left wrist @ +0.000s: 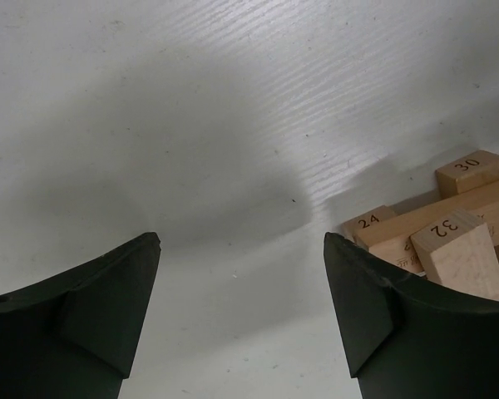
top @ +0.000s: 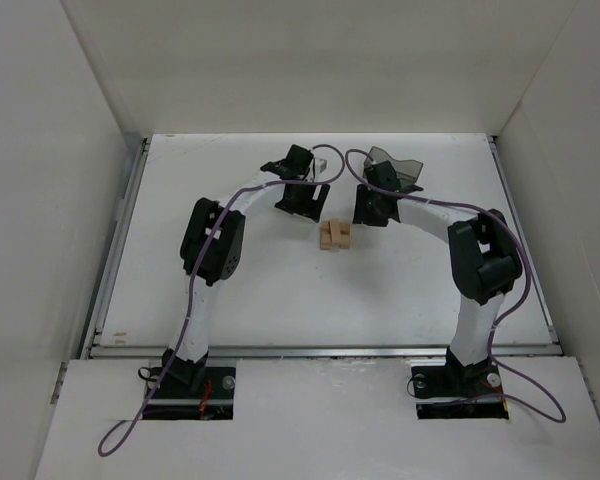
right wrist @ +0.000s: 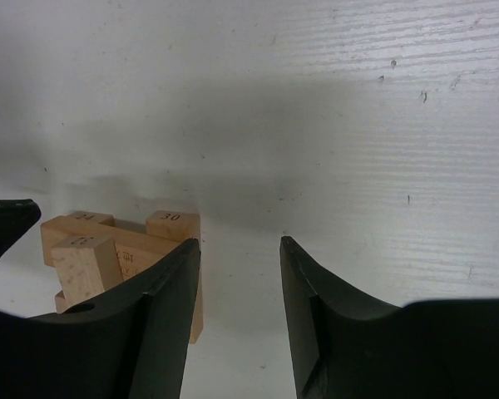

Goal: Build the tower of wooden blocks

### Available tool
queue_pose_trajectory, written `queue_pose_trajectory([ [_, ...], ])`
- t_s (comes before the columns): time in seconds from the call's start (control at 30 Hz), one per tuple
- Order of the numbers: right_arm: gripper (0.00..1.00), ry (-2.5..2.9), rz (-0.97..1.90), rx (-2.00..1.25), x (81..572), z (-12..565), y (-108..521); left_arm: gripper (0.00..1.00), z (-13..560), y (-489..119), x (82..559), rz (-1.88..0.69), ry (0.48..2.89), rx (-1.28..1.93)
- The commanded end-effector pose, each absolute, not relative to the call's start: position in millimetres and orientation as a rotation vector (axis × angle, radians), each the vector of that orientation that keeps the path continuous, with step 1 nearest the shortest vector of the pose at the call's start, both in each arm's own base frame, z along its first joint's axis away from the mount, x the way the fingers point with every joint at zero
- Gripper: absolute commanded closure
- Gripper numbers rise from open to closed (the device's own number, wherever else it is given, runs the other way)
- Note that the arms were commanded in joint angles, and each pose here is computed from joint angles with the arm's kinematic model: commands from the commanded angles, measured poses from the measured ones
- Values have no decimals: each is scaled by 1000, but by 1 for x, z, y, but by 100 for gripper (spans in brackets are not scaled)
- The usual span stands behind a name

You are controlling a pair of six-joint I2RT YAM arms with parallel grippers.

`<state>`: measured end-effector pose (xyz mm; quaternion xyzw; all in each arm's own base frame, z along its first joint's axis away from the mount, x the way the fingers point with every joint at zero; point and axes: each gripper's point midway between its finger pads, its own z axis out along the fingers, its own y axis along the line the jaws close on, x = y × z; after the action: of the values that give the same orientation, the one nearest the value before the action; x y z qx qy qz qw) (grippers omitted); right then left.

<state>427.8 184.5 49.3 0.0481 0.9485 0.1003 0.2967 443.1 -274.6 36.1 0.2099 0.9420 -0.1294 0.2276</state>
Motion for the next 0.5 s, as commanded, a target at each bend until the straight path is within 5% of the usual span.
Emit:
queue_pose_trajectory([
  [0.0, 51, 2499, 319, 131, 431, 49, 192, 23, 46, -276, 453, -361, 2577, 547],
  [0.47, 51, 2496, 347, 122, 427, 52, 194, 23, 42, -288, 444, -407, 2588, 572],
])
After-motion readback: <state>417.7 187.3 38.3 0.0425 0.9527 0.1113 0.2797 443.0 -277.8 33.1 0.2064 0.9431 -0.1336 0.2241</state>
